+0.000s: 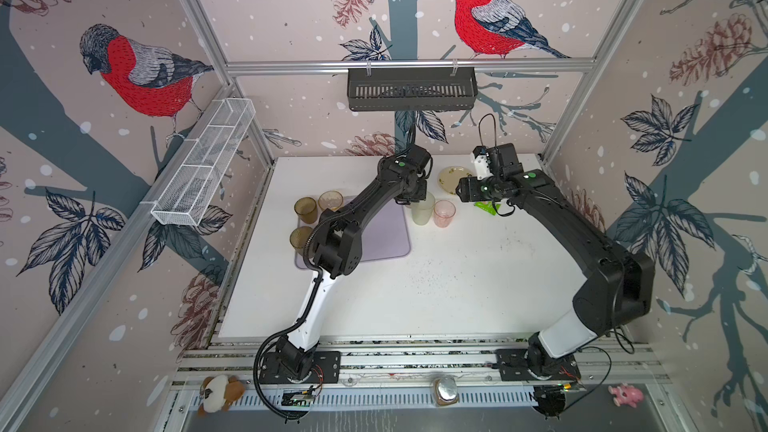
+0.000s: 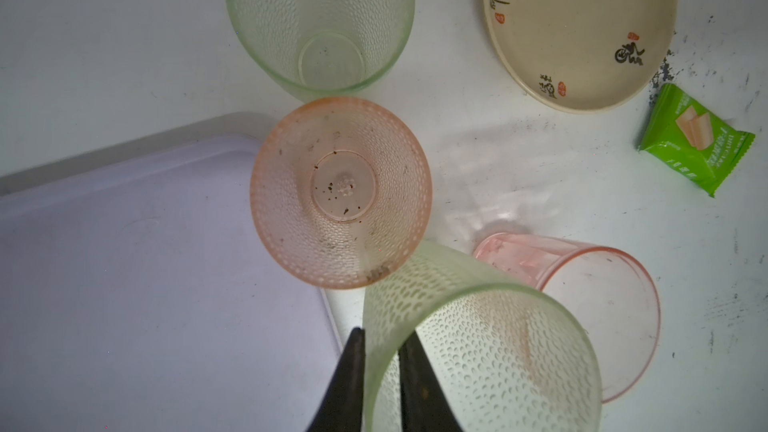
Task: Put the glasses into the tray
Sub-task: 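Close the left gripper on the pale green cup rim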
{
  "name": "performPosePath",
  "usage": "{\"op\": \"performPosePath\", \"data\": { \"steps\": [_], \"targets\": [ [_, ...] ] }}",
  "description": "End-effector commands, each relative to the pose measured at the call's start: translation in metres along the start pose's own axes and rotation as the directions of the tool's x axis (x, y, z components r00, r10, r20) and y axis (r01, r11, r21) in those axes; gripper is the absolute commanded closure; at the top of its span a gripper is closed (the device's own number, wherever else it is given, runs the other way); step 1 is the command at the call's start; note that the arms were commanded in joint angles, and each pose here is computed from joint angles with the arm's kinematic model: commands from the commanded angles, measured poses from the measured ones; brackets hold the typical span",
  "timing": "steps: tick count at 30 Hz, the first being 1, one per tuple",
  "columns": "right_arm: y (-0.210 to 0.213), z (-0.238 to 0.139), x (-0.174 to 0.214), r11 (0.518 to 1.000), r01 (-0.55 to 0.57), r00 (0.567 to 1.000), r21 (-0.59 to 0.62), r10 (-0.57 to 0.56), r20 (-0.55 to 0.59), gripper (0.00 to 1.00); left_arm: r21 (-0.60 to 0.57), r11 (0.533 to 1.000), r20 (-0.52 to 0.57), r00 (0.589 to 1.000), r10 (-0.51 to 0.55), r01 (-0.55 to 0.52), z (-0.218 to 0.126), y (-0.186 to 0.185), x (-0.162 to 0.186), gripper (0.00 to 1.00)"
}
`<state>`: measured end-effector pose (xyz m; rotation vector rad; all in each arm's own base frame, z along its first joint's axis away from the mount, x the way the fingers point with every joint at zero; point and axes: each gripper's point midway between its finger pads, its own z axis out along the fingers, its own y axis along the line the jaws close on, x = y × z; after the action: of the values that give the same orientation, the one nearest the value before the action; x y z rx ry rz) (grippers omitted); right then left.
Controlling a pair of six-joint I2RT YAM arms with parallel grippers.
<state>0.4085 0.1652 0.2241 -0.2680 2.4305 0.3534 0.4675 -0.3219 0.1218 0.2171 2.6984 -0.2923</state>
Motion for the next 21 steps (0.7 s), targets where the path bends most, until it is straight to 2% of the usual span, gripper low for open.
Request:
{"op": "performPosePath", "data": {
  "steps": [1,21],
  "targets": [
    [-0.0012,-0.0023,-0.0087,1.0,-0.01,0.999,0.008,0.009,0.031,0.22,-0.021,1.0,-0.02,1.0,0.01,-0.011,-0.0013,0.0034,0.005,0.83],
    [-0.0036,-0.002,-0.0155,1.0,-0.014,0.999,0.014,0.013,0.051,0.22,-0.034,0.999,-0.012,1.0,0.02,-0.021,-0.0071,0.0059,0.0038,0.91]
  ]
}}
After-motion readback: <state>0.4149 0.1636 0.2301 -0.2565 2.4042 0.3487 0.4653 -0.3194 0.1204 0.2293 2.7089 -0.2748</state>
